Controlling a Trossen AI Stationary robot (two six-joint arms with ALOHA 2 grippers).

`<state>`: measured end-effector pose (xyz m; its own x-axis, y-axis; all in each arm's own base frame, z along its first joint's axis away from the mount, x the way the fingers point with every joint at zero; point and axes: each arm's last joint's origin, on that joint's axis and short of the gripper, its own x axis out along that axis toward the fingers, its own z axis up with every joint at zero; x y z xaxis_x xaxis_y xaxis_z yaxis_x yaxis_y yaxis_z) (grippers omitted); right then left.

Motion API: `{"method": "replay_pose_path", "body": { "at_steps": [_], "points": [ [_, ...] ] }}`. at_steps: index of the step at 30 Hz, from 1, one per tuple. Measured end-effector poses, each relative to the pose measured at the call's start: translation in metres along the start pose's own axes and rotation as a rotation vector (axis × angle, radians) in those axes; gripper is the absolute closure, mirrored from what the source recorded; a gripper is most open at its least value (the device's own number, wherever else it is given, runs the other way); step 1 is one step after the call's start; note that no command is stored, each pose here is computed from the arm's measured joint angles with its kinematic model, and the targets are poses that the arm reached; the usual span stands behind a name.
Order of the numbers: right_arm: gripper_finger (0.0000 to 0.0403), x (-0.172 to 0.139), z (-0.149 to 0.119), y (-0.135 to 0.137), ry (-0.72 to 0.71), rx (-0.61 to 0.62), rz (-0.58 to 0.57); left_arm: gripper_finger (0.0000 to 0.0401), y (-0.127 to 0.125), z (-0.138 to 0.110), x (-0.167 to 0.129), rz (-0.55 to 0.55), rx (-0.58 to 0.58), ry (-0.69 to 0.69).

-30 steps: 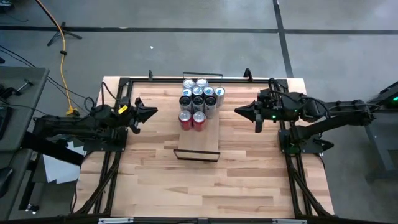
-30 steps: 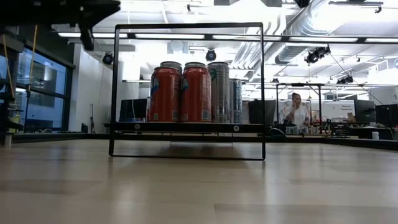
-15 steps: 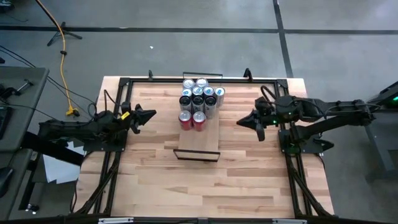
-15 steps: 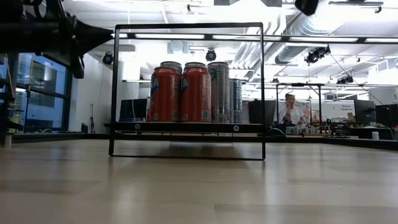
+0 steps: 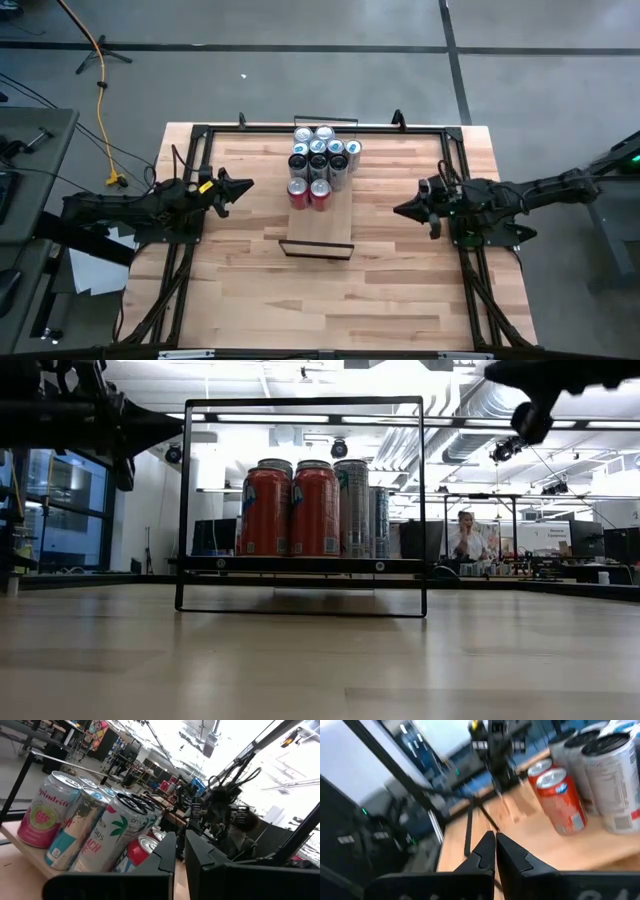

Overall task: Place canned beverage on shelf
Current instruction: Return to Home Position

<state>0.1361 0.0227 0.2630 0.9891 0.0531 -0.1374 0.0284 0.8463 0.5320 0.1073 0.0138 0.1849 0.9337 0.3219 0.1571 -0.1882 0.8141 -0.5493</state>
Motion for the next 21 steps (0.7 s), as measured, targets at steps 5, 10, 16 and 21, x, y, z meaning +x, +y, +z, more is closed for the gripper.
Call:
{"method": "replay_pose_path", "body": {
  "at_steps": [5, 10, 16, 21],
  "points": [
    [0.0403, -0.011, -0.017, -0.017, -0.145, 0.027, 0.063, 0.0401, 0.0, 0.0, 0.0, 0.001, 0.0, 0.002],
    [0.0403, -0.018, -0.027, -0.026, -0.19, -0.018, 0.069, 0.04, 0.0, 0.0, 0.0, 0.001, 0.0, 0.003],
    [0.0403, -0.019, -0.044, -0.038, -0.208, -0.039, 0.077, 0.04, 0.0, 0.0, 0.0, 0.001, 0.0, 0.003],
    [0.0403, -0.016, -0.064, -0.051, -0.26, -0.028, 0.092, 0.04, 0.0, 0.0, 0.0, 0.001, 0.0, 0.003]
  ]
}}
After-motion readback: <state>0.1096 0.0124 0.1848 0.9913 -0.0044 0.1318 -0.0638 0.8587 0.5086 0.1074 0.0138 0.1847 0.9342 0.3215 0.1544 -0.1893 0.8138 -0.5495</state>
